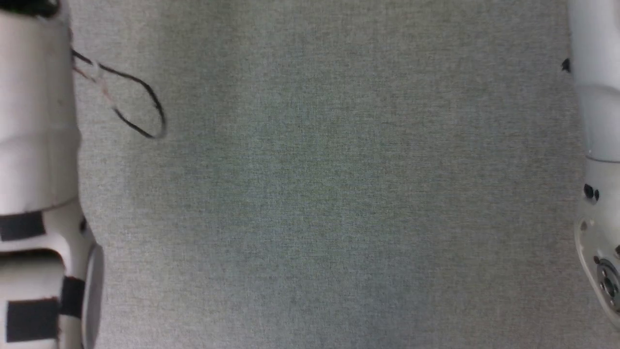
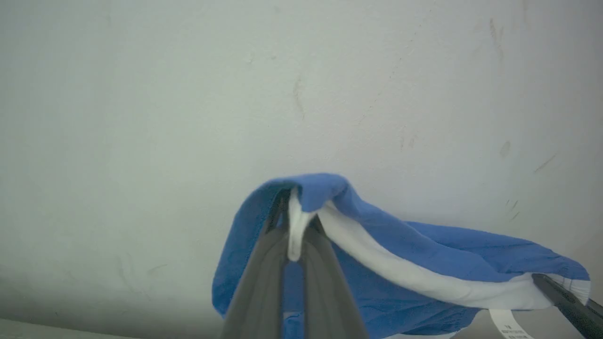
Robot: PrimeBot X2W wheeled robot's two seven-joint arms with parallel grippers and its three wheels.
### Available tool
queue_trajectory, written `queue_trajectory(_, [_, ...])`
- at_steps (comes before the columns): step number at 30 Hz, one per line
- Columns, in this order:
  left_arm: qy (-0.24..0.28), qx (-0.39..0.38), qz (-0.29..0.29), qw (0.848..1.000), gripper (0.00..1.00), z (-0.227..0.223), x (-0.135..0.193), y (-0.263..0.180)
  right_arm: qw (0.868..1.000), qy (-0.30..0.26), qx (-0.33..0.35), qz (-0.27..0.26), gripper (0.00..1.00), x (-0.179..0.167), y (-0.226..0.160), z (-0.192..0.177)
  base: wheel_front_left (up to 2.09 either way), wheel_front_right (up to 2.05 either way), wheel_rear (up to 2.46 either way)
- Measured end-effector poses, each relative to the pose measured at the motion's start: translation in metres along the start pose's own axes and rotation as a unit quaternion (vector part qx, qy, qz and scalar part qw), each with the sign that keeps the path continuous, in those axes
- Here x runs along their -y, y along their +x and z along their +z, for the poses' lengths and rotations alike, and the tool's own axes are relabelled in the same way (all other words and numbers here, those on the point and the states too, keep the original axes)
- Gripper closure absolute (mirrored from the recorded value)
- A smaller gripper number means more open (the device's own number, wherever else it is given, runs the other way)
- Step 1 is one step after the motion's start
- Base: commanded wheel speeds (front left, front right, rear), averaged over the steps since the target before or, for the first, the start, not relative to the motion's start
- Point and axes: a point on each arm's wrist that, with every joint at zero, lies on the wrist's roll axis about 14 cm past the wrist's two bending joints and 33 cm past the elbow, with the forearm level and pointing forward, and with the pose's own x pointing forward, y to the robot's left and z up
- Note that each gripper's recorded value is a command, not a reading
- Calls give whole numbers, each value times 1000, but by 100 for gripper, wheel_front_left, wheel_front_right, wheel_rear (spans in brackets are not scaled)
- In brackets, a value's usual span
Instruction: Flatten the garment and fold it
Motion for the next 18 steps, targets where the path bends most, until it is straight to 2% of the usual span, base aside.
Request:
queue_trajectory(3, [-24, -12, 4, 1000, 100, -22, -8, -11, 1000, 16, -13, 18, 100, -14, -4, -19, 0, 0, 0])
queue_trajectory(9, [-38, -29, -8, 999, 100, -30, -6, -41, 998, 52, -26, 30, 100, -24, -32, -30, 0, 0, 0])
queue_trajectory(12, [-40, -49, -12, 998, 100, -40, -4, -66, 996, 74, -34, 28, 100, -23, -54, -34, 0, 0, 0])
queue_trajectory(18, [-78, -89, -9, 993, 100, -60, 4, -134, 991, 119, -66, 13, 100, -21, -117, -54, 0, 0, 0])
